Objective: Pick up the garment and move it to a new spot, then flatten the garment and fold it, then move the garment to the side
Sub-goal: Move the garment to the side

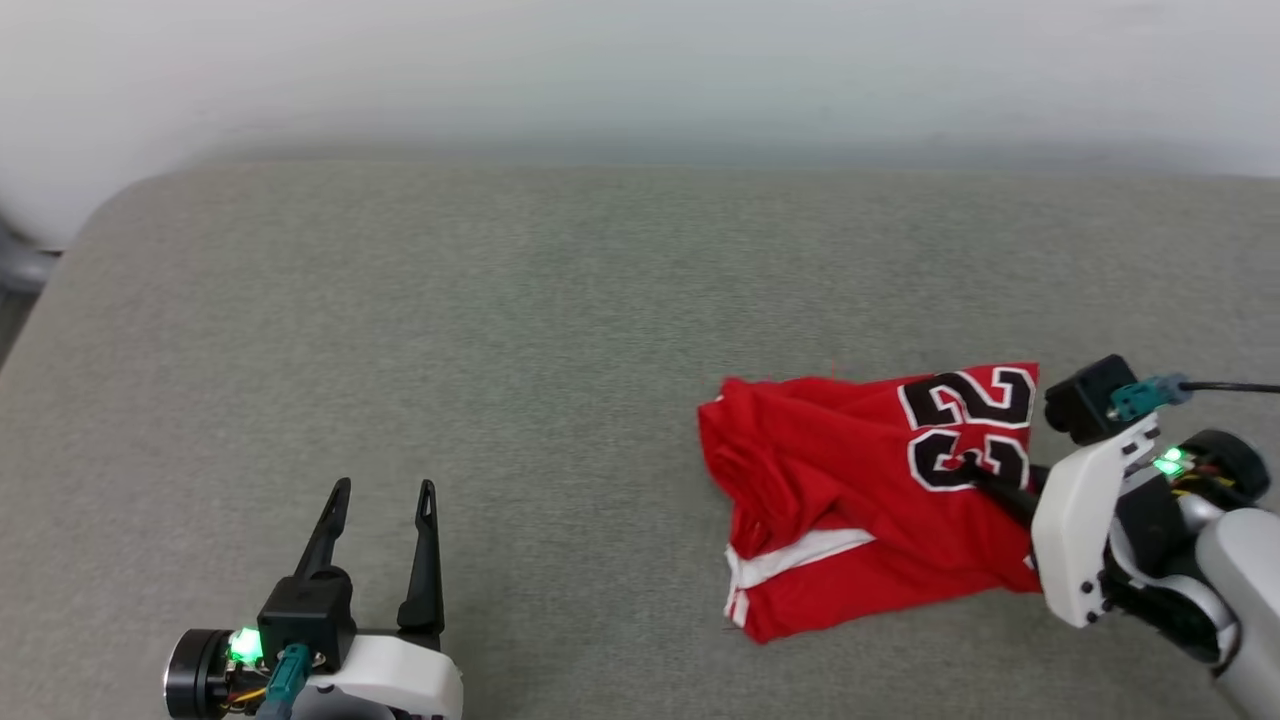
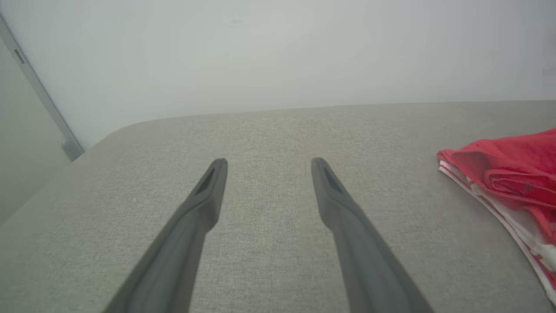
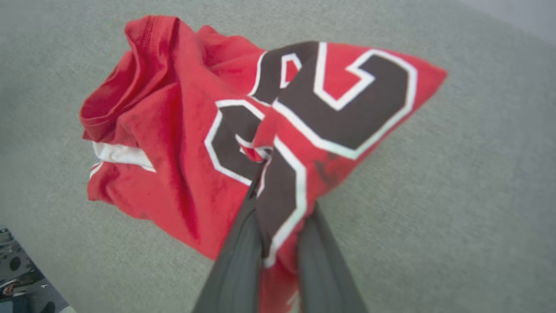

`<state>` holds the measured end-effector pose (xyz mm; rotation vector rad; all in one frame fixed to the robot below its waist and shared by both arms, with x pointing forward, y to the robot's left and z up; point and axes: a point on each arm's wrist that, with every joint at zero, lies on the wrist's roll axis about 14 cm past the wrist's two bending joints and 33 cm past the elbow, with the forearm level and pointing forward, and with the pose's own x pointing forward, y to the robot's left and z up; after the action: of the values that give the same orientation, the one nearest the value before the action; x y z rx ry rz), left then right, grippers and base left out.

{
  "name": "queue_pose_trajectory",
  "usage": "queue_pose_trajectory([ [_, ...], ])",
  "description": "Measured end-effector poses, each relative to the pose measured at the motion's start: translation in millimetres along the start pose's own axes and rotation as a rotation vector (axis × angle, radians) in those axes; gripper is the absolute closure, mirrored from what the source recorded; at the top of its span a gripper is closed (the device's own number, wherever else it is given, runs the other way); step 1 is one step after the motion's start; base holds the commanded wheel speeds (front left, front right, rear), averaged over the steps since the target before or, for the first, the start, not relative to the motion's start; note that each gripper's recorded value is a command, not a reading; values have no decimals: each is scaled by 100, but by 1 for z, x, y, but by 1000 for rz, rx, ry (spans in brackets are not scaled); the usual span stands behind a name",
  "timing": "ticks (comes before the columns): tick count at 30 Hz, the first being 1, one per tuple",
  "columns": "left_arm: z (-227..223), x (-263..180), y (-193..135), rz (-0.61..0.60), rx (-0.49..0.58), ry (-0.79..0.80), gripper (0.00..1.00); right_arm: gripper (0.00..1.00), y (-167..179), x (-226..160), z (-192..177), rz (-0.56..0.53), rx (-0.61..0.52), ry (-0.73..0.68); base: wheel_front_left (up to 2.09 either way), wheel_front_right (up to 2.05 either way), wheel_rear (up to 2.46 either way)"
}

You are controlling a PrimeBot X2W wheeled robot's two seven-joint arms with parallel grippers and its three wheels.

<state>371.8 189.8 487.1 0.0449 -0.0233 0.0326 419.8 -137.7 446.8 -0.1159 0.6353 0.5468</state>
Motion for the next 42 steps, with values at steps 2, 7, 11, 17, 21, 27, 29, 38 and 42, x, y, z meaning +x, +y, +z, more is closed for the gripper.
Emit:
queue_pose_trajectory([
  [2,2,6,-11,-31,-4,-8,0,100,-17,-14,-1,-50,-23,4,0,0,0],
  [7,-2,19,-35,-101,-7,-4,0,100,-62,-47,-7,-173,-17,15,0,0,0],
  [11,-3,32,-48,-140,-11,-9,0,100,-98,-68,-14,-268,-9,48,0,0,0],
  [17,-12,48,-58,-174,-10,2,0,100,-154,-90,-34,-415,-10,148,0,0,0],
  [21,-17,58,-60,-185,-12,5,0,100,-191,-102,-45,-516,-9,216,0,0,0],
  [27,-25,68,-56,-171,-6,14,0,100,-239,-113,-59,-646,23,286,0,0,0],
  [29,-30,70,-53,-165,-2,23,0,100,-253,-117,-65,-685,33,308,0,0,0],
  [38,-44,80,-44,-142,8,46,0,100,-295,-120,-75,-814,82,329,0,0,0],
  [42,-43,81,-42,-137,10,43,0,100,-298,-119,-78,-832,94,330,0,0,0],
])
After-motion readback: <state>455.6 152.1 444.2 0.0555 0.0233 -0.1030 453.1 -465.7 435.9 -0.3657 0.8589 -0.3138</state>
